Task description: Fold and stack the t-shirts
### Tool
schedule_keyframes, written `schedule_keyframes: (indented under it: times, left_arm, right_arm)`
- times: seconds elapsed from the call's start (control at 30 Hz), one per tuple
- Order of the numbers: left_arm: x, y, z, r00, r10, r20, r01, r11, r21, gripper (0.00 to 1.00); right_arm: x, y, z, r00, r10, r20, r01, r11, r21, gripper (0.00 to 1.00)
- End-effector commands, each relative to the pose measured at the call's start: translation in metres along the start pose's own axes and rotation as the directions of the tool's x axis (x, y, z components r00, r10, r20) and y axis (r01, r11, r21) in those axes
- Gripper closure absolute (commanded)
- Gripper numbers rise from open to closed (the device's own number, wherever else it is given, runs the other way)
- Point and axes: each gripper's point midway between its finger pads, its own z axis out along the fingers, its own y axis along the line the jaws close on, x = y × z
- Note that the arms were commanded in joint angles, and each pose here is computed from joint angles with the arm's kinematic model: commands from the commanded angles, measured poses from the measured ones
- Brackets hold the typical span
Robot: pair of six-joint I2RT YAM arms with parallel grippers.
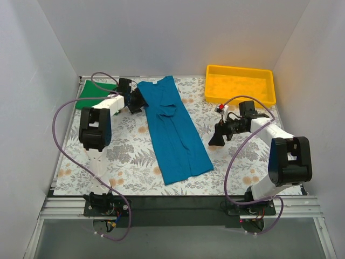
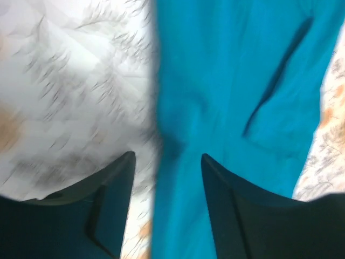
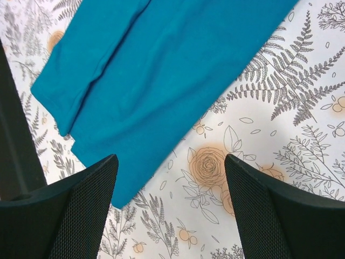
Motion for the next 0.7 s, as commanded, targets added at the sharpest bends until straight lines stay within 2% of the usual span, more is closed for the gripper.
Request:
schedule_keyframes:
  times: [0.0, 0.03, 0.07, 0.1, 0.13, 0.17, 0.2, 0.23, 0.27, 0.3, 0.33, 0.4, 0.43, 0.47, 0.5, 0.53, 0.57, 0.6, 0.63, 0.67]
  left_arm:
    - [-0.006, 0.006, -0.055, 0.988, 0.139, 0.066, -0.138, 0.99, -0.023, 0.48]
    - [0.003, 0.012, -0.064, 0.982, 0.167, 0.083, -0.166, 0.986, -0.015, 0.47]
    - [-0.01, -0.008, -0.101, 0.954, 0.245, 0.173, -0.253, 0.967, 0.027, 0.46]
    - [-0.011, -0.013, -0.116, 0.936, 0.281, 0.212, -0.296, 0.954, 0.043, 0.44]
    - [0.007, -0.017, -0.124, 0.921, 0.323, 0.215, -0.352, 0.93, 0.109, 0.44]
    - [0.014, -0.026, -0.139, 0.894, 0.372, 0.248, -0.416, 0.896, 0.156, 0.43]
    - [0.021, -0.046, -0.173, 0.833, 0.444, 0.33, -0.525, 0.822, 0.221, 0.37]
    - [0.045, -0.047, -0.179, 0.811, 0.467, 0.351, -0.569, 0.771, 0.288, 0.3]
    - [0.063, -0.052, -0.189, 0.795, 0.478, 0.375, -0.597, 0.728, 0.337, 0.19]
    - [0.071, -0.068, -0.221, 0.737, 0.483, 0.472, -0.663, 0.652, 0.368, 0.1]
    - [0.099, -0.064, -0.224, 0.714, 0.508, 0.481, -0.697, 0.579, 0.423, 0.09]
    - [0.128, -0.078, -0.244, 0.621, 0.568, 0.54, -0.784, 0.448, 0.43, 0.09]
    - [0.147, -0.075, -0.243, 0.61, 0.609, 0.507, -0.791, 0.424, 0.441, 0.11]
    - [0.172, -0.085, -0.249, 0.561, 0.652, 0.51, -0.82, 0.354, 0.449, 0.12]
    - [0.189, -0.085, -0.249, 0.528, 0.691, 0.493, -0.835, 0.316, 0.451, 0.14]
    - [0.209, -0.076, -0.246, 0.454, 0.757, 0.47, -0.865, 0.246, 0.438, 0.16]
    - [0.233, -0.078, -0.25, 0.394, 0.791, 0.468, -0.883, 0.185, 0.431, 0.19]
    - [0.246, -0.075, -0.251, 0.358, 0.809, 0.466, -0.891, 0.147, 0.43, 0.2]
    - [0.259, -0.07, -0.252, 0.289, 0.83, 0.476, -0.905, 0.076, 0.418, 0.21]
    - [0.285, -0.073, -0.265, 0.235, 0.826, 0.513, -0.9, -0.013, 0.435, 0.23]
  right_arm:
    - [-0.007, 0.004, 0.004, 0.994, -0.109, -0.021, 0.108, 0.994, -0.007, 0.14]
    - [-0.007, 0.004, 0.003, 0.989, -0.145, -0.04, 0.146, 0.989, 0.015, 0.14]
    - [-0.008, 0.011, 0.009, 0.978, -0.197, -0.061, 0.198, 0.98, 0.005, 0.14]
    - [-0.01, 0.016, 0.012, 0.966, -0.248, -0.077, 0.25, 0.968, 0.007, 0.13]
    - [-0.012, 0.014, 0.01, 0.929, -0.353, -0.111, 0.359, 0.932, 0.046, 0.11]
    - [-0.015, 0.015, 0.012, 0.898, -0.419, -0.132, 0.43, 0.9, 0.067, 0.02]
    - [-0.015, 0.018, 0.019, 0.82, -0.537, -0.195, 0.56, 0.824, 0.085, 0.02]
    - [-0.032, 0.026, 0.013, 0.738, -0.65, -0.179, 0.673, 0.727, 0.135, 0.02]
    - [-0.022, 0.026, 0.019, 0.659, -0.731, -0.176, 0.752, 0.639, 0.159, 0.02]
    - [-0.029, 0.034, 0.021, 0.563, -0.811, -0.158, 0.824, 0.537, 0.178, 0.02]
    - [-0.039, 0.042, 0.015, 0.501, -0.857, -0.121, 0.855, 0.47, 0.218, 0.01]
    - [-0.035, 0.049, 0.015, 0.559, -0.819, -0.13, 0.828, 0.542, 0.143, 0.03]
    - [-0.023, 0.063, 0.024, 0.585, -0.807, -0.085, 0.81, 0.586, 0.017, 0.06]
    - [-0.009, 0.075, 0.024, 0.484, -0.873, -0.056, 0.866, 0.487, -0.114, 0.09]
    - [0.019, 0.095, 0.019, 0.505, -0.863, -0.034, 0.831, 0.496, -0.252, 0.11]
    - [0.025, 0.107, 0.02, 0.475, -0.879, 0.033, 0.848, 0.447, -0.285, 0.11]
    - [0.03, 0.11, 0.02, 0.395, -0.916, 0.071, 0.887, 0.36, -0.29, 0.11]
    - [0.051, 0.111, 0.022, 0.373, -0.924, 0.083, 0.891, 0.331, -0.311, 0.12]
    - [0.051, 0.112, 0.019, 0.327, -0.941, 0.087, 0.912, 0.291, -0.288, 0.12]
    - [0.054, 0.109, 0.019, 0.323, -0.944, 0.073, 0.915, 0.292, -0.277, 0.12]
